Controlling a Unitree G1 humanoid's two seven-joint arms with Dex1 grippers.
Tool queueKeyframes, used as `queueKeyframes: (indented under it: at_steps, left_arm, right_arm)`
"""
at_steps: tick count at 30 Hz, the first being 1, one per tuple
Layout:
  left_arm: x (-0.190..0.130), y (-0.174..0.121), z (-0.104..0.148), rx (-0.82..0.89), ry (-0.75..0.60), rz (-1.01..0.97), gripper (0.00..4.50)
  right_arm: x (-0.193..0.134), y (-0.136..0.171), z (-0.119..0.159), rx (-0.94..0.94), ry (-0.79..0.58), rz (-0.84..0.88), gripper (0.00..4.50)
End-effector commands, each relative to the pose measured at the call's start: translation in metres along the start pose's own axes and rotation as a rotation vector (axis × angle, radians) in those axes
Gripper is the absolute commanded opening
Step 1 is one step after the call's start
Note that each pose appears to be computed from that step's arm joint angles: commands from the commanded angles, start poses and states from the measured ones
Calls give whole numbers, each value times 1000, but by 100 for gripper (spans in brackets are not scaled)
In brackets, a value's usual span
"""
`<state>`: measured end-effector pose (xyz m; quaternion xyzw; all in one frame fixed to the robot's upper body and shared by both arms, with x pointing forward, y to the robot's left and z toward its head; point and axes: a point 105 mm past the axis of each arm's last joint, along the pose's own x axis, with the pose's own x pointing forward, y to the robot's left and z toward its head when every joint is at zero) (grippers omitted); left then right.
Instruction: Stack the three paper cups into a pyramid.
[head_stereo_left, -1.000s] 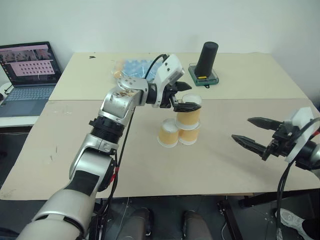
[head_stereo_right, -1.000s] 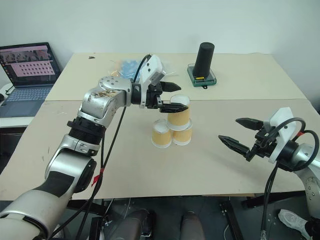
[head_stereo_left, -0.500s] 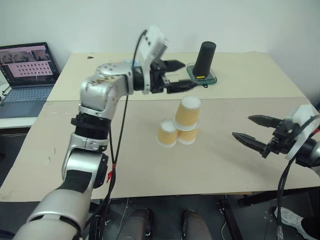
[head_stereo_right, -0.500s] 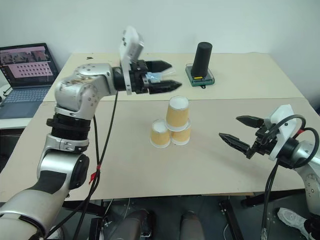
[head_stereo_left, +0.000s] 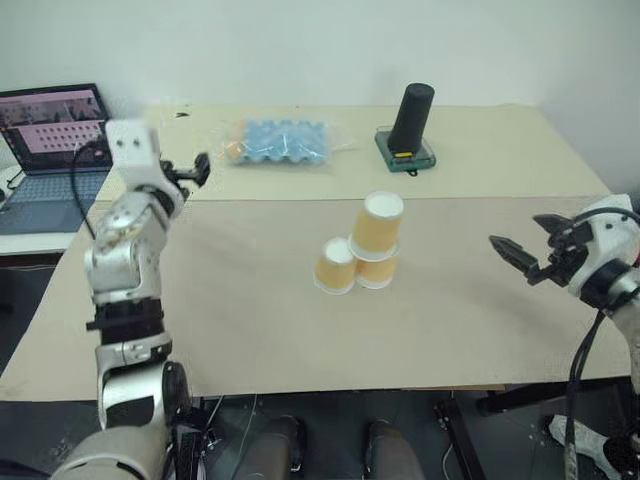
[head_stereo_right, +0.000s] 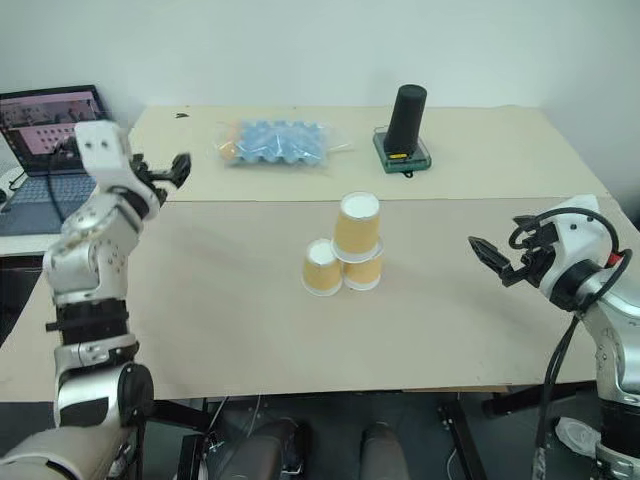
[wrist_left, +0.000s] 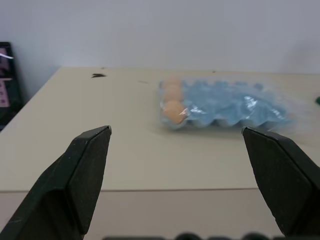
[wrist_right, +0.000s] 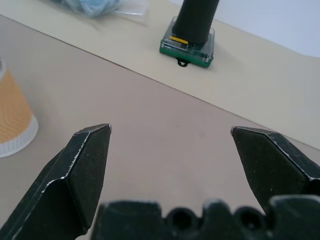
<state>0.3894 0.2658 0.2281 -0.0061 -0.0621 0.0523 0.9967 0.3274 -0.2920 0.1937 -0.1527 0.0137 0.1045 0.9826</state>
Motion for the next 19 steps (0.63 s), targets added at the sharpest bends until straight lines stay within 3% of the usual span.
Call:
queueKeyframes:
  at_steps: [1, 9, 19]
  left_arm:
    - [-28, 34, -4, 14, -78, 159, 447]
    - [-55, 52, -50, -54, -28, 278, 447]
    - [-61, 55, -61, -93, -45, 286, 447]
  right_arm:
    - [9, -14, -25, 11, 47, -196, 450]
    - [25, -14, -52, 134, 11, -338, 450]
    - [29, -8, -61, 147, 5, -322, 450]
